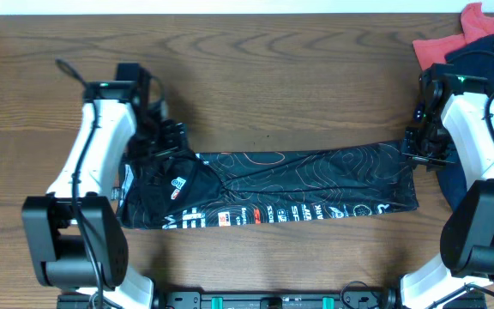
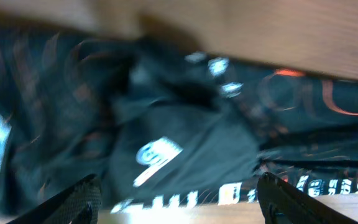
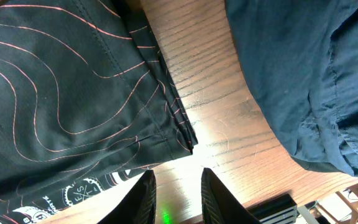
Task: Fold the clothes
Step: 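Fold the jersey's back edge forward with both grippers into a strip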
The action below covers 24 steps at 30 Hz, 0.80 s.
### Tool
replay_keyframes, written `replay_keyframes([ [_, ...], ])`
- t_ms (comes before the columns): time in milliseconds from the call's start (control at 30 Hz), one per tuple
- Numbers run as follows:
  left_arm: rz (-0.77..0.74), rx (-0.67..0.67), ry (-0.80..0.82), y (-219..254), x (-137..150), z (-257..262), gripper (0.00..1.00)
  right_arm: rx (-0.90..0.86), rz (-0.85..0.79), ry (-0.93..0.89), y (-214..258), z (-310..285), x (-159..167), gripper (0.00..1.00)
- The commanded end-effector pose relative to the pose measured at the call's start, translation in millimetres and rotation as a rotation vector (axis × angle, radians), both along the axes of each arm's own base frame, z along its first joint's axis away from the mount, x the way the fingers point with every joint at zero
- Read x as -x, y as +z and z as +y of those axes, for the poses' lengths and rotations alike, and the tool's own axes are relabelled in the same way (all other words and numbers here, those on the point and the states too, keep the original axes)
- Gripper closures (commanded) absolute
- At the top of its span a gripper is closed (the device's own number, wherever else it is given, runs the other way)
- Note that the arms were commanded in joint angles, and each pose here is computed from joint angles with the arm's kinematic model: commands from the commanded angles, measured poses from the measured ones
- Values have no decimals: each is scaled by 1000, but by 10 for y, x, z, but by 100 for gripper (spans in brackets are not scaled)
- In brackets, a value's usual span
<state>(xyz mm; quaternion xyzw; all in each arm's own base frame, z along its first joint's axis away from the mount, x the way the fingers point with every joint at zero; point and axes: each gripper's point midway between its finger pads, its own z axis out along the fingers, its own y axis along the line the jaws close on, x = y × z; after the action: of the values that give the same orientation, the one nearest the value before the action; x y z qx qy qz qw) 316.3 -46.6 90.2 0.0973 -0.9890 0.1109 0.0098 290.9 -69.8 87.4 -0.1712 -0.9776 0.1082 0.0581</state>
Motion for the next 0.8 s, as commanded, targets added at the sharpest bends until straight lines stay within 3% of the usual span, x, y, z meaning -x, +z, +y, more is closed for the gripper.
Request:
replay_keyframes([
  [0,-18,-12,-53,-30,-26,-146,19,0,-19,-12,49,-5,-8,76],
  [533,146,-53,-33,-554,43,-173,28,-2,-18,-5,49,-5,-8,77],
  [633,153,-88,-35,-620,33,-116,34,-1,-18,-5,49,-5,-8,78],
  [767,140,-119,-37,-633,3,-64,52,-2,-15,-5,50,-6,-1,78],
])
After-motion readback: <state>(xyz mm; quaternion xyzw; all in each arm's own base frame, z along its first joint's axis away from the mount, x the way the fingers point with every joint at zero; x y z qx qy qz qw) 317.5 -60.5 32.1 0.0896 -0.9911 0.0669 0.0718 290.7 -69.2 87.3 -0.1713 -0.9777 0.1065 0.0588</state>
